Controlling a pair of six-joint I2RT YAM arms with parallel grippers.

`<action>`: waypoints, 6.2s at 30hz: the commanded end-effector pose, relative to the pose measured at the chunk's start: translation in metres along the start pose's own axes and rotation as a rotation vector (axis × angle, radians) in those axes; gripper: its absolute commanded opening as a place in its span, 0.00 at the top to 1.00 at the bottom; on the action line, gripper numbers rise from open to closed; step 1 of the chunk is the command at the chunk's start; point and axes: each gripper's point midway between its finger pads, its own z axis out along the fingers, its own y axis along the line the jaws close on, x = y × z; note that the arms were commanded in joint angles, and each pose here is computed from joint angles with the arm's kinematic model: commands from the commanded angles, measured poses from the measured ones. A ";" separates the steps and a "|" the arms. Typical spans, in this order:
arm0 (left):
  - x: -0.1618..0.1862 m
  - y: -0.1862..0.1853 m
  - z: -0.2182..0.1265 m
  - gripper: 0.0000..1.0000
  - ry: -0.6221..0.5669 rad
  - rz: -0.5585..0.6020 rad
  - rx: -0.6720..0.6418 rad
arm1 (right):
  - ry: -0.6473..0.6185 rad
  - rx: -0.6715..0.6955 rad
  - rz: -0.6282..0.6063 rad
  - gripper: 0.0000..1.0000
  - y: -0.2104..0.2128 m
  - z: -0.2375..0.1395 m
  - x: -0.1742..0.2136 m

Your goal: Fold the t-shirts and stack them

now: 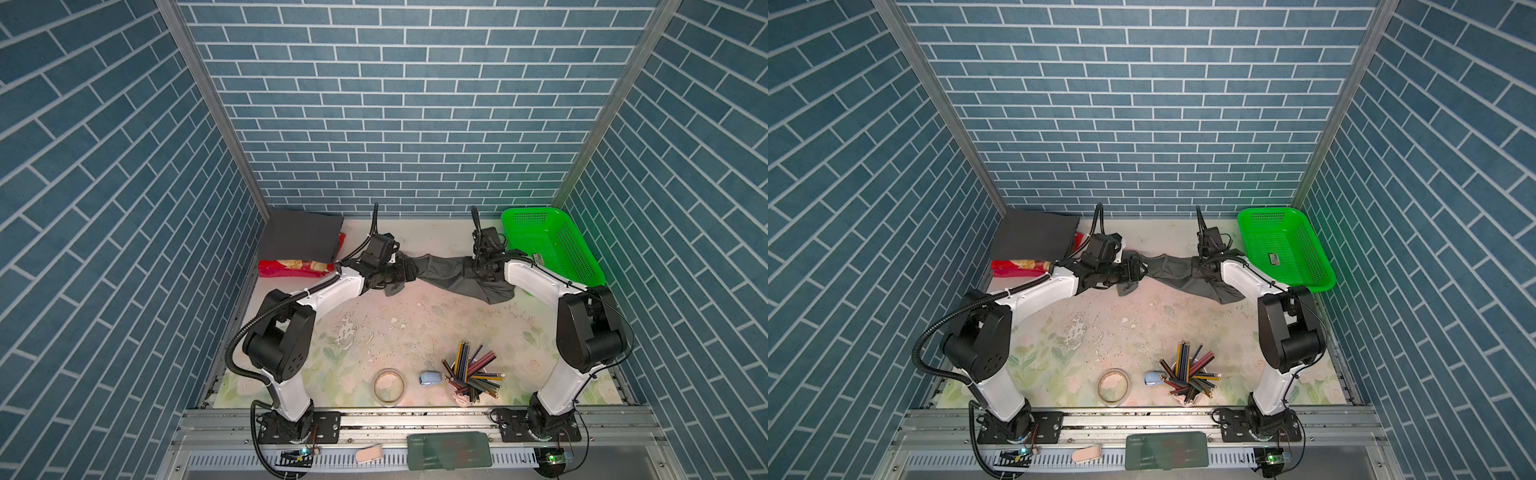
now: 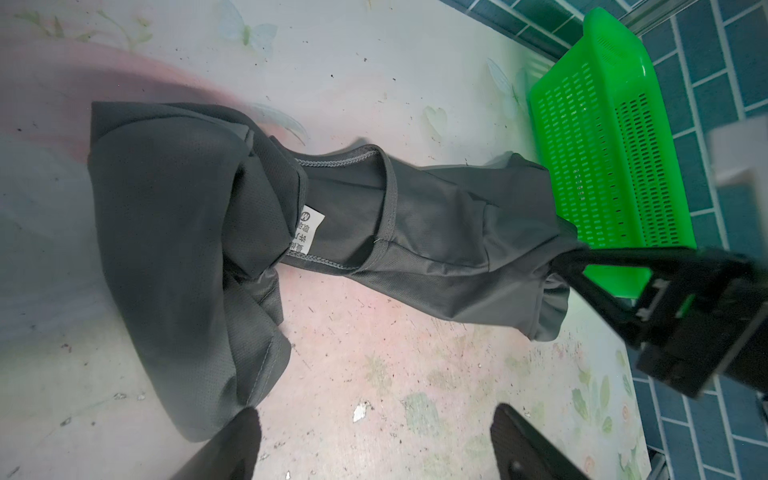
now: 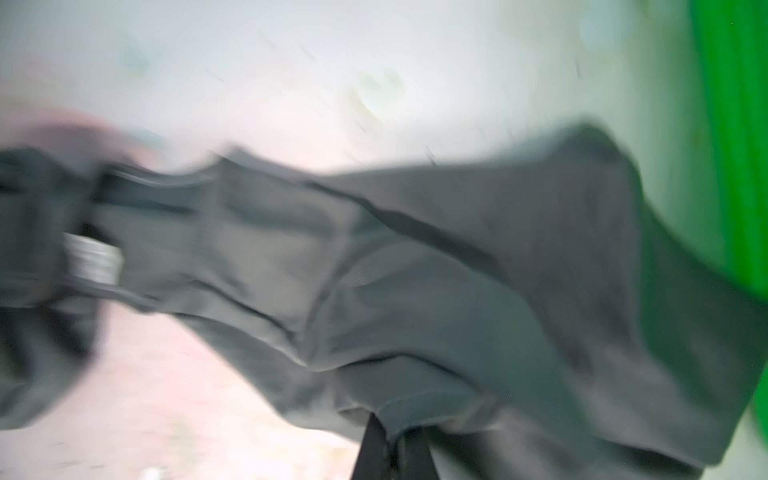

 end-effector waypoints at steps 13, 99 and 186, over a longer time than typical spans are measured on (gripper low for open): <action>-0.073 -0.004 -0.100 0.11 -0.305 -0.023 0.119 | -0.401 -0.387 -0.214 1.00 0.115 -0.154 -0.122; 0.090 0.004 0.010 0.28 0.074 -0.507 0.192 | 0.109 -0.516 0.104 0.07 0.051 -0.035 0.055; -0.093 0.212 -0.109 1.00 -0.345 -0.600 0.035 | 0.054 -0.013 0.237 0.84 -0.080 0.045 -0.046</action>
